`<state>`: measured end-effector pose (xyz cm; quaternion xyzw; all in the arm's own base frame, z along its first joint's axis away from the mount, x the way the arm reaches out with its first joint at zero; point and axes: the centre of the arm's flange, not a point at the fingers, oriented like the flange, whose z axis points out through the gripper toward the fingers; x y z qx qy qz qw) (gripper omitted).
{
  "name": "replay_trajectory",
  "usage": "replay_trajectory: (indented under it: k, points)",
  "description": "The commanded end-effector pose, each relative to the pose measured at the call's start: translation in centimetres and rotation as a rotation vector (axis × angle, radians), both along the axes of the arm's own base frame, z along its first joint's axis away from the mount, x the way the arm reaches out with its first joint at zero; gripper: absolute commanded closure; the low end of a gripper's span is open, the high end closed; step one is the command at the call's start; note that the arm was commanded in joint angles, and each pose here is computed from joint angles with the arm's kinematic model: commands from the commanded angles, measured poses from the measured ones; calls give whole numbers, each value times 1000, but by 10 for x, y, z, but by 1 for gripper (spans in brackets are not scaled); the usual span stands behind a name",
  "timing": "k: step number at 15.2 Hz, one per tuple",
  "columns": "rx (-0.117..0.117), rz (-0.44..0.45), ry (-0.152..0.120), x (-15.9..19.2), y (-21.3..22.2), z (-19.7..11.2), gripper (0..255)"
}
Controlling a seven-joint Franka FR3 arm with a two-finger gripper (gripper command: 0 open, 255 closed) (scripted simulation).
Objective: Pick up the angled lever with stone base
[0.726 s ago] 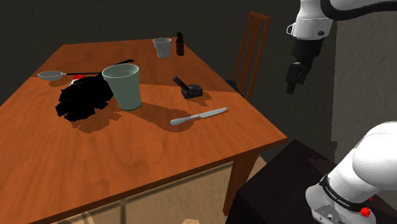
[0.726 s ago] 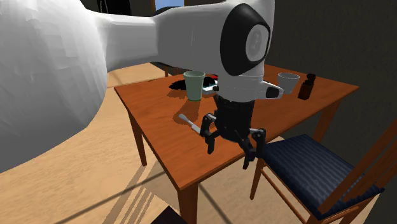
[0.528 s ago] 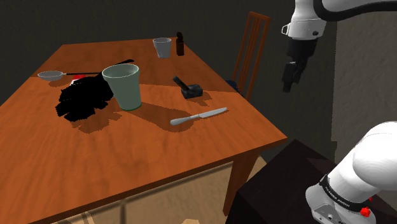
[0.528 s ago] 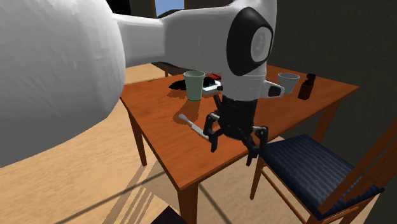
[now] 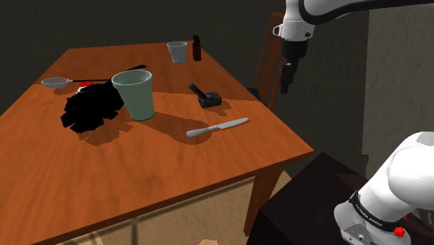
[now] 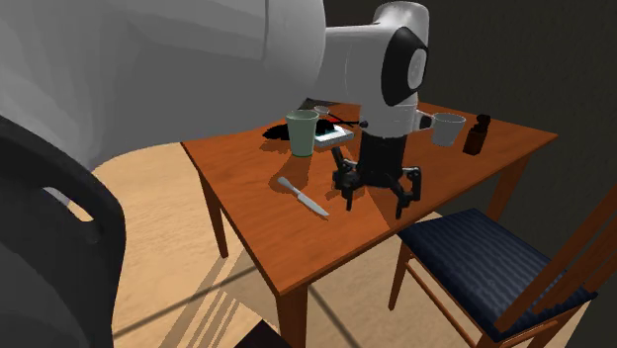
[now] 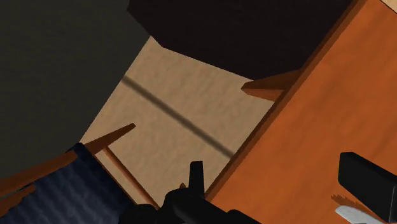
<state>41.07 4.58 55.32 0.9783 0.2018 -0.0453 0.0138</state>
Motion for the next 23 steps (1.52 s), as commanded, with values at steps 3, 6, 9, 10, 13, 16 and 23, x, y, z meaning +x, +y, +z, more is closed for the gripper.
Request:
replay_trajectory:
  k: [3,6,9,10,13,16,23]
  points:
    - [9,134,-16,44,22,-4,0]
    - [15,232,-29,76,41,-6,0]
    - [21,331,-41,105,64,-7,0]
    - [24,364,-45,115,72,-8,0]
    - [30,462,-57,141,99,-9,0]
    - [36,561,-69,164,128,-9,0]
    - [51,790,-97,207,203,-8,0]
